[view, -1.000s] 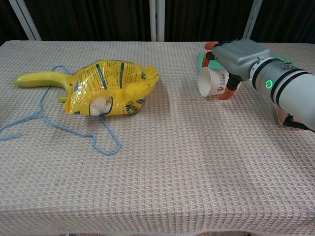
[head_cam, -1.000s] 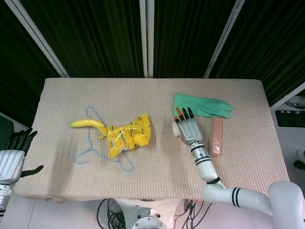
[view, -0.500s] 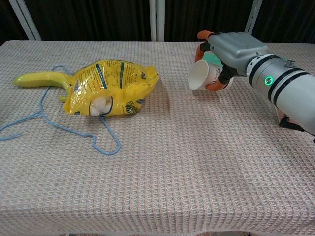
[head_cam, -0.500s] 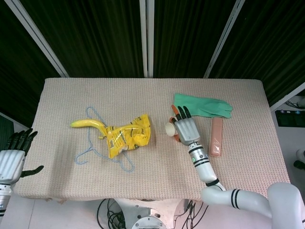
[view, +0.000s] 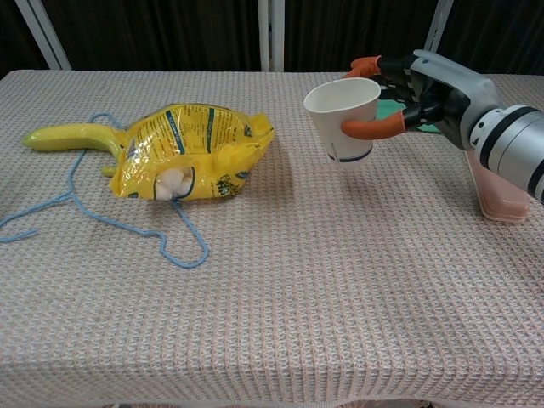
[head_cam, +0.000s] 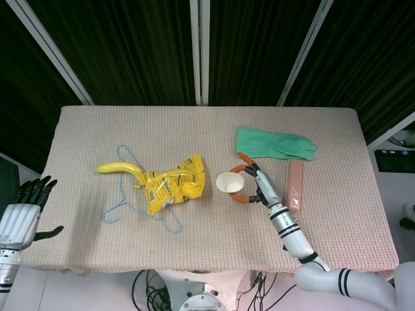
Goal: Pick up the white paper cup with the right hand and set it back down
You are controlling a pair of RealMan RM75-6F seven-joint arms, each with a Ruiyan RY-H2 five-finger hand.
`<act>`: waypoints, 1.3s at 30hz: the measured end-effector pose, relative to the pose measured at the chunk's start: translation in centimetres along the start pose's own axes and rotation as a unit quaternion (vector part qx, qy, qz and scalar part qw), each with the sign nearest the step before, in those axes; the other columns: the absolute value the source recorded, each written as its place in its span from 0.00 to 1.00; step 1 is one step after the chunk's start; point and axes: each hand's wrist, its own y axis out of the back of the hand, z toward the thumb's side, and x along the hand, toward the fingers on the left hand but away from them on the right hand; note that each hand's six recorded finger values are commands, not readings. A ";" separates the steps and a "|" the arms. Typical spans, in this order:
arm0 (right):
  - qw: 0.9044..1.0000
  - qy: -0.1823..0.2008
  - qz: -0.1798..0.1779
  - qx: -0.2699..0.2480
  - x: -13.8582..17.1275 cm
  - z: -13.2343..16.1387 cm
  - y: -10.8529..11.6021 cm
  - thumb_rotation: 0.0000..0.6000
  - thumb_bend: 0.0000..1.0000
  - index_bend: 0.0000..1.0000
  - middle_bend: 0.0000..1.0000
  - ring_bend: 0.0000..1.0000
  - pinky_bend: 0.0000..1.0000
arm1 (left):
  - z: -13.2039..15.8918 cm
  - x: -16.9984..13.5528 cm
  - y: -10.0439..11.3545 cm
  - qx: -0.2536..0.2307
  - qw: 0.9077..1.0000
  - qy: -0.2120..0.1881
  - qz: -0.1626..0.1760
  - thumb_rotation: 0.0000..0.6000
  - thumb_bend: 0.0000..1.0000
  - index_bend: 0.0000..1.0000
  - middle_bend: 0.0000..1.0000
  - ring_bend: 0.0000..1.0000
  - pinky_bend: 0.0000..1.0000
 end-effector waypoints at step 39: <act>0.998 0.008 0.060 0.035 6.4 -5.5 3.8 1.00 0.03 0.00 0.00 0.00 0.00 | 0.1 0.2 -0.4 0.005 1.000 -0.004 -0.001 1.00 0.09 0.03 0.00 0.00 0.01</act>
